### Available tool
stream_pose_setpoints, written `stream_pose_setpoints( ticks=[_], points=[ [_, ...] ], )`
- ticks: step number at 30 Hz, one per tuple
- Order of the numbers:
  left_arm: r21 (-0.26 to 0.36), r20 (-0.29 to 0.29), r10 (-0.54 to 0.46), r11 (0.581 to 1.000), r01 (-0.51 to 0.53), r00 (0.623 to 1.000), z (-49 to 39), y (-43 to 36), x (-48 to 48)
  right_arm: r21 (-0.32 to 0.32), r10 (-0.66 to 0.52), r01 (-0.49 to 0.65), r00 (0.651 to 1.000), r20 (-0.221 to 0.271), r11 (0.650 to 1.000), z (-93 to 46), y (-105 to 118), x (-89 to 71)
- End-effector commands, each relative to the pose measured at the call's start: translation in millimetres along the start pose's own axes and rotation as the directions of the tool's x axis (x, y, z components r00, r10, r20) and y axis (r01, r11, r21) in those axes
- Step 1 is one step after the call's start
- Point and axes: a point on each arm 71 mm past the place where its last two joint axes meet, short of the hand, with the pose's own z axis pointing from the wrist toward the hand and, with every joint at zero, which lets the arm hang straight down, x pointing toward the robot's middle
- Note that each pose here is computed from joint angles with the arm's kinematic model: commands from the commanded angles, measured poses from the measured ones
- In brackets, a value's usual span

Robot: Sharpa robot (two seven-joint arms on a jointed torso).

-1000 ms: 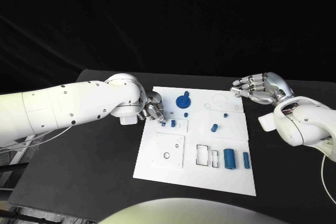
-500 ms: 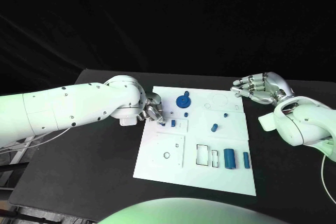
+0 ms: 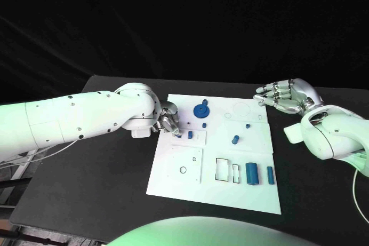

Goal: Assemble the parts on the task board

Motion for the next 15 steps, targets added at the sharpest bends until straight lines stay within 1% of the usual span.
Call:
stream_pose_setpoints(
  ticks=[1,6,15],
  points=[
    [0.003,-0.008,0.011,1.0,-0.011,1.0,-0.2,-1.5,2.0,-0.013,0.001,-0.001,1.0,-0.01,1.0,0.1,1.1,1.3],
    [0.008,-0.012,0.007,1.0,-0.007,1.0,-0.6,-3.1,3.0,-0.013,0.001,-0.001,1.0,-0.01,1.0,0.1,1.3,1.5],
    [-0.001,-0.021,-0.001,1.0,0.001,1.0,-0.2,-2.6,3.5,-0.013,0.001,-0.001,1.0,-0.009,1.0,0.1,1.3,1.5]
  ],
)
